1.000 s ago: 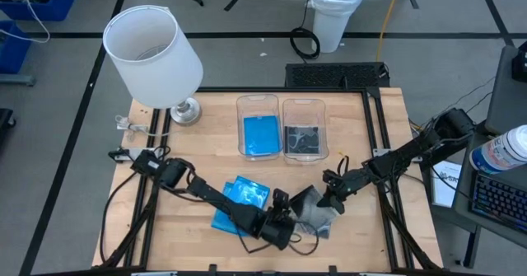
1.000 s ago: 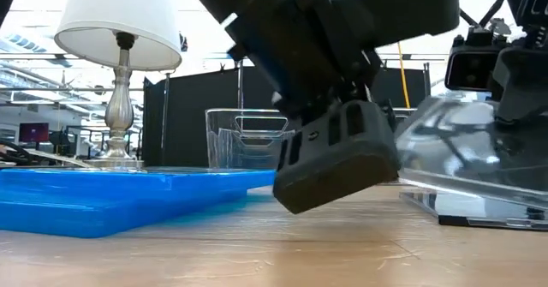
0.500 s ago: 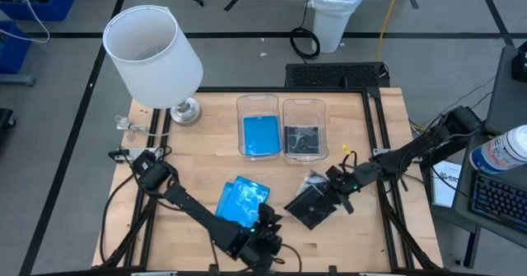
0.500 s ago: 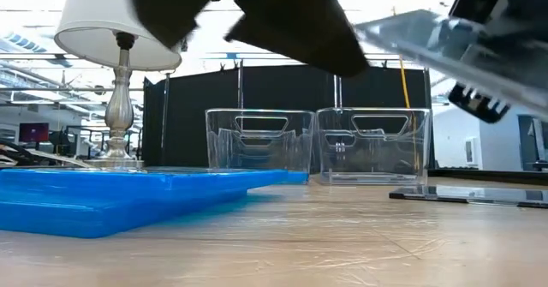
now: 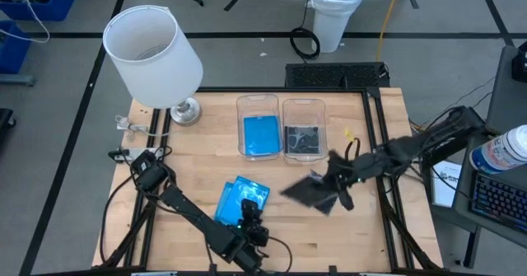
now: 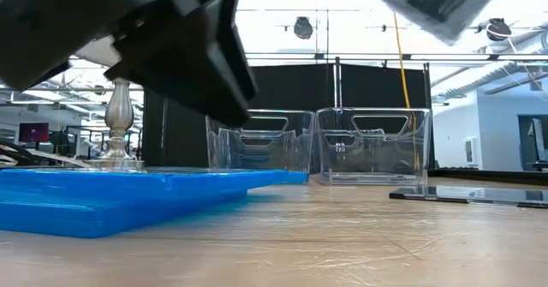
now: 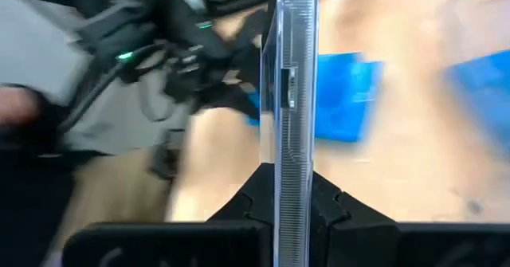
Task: Pick & place jewel cases by type
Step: Stack the top black CD case on top of the black CD case in the right transparent bin
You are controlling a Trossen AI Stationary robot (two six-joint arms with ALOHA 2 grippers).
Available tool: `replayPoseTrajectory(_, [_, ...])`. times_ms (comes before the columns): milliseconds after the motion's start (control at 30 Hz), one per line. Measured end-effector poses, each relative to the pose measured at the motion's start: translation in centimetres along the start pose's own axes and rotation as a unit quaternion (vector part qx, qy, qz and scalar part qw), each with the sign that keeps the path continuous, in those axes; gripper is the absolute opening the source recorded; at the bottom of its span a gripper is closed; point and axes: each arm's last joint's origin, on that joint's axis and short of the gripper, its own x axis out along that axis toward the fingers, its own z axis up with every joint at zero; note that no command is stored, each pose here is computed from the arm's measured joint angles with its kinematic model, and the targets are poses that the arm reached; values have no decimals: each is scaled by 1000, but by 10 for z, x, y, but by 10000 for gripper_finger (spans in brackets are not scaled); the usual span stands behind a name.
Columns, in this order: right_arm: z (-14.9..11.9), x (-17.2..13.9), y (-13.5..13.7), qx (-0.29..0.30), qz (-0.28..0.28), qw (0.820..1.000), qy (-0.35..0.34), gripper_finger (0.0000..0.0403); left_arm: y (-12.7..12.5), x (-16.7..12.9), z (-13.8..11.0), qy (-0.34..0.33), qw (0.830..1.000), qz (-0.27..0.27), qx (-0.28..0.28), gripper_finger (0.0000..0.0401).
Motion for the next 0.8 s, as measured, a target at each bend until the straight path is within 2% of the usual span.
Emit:
replayPoseTrajectory(100, [29,-22,-4,-11,-71,997,23,15,4,2,-3,18,1000,6,18,175])
replayPoseTrajectory(233, [63,-47,-20,-37,-133,990,33,11,14,9,-9,57,996,17,74,175])
replayPoseTrajectory(367, [92,-69,-46,-51,-167,983,59,13,28,15,-15,108,988,14,111,175])
replayPoseTrajectory(467, [107,-79,-69,-43,-173,979,102,14,42,19,-13,120,988,8,97,175])
replayPoseTrajectory(600, [115,-74,-100,-59,-184,968,157,12,50,24,-9,118,990,2,74,175])
replayPoseTrajectory(800, [117,-40,-150,-67,-168,954,239,13,51,22,-8,119,990,-15,69,174])
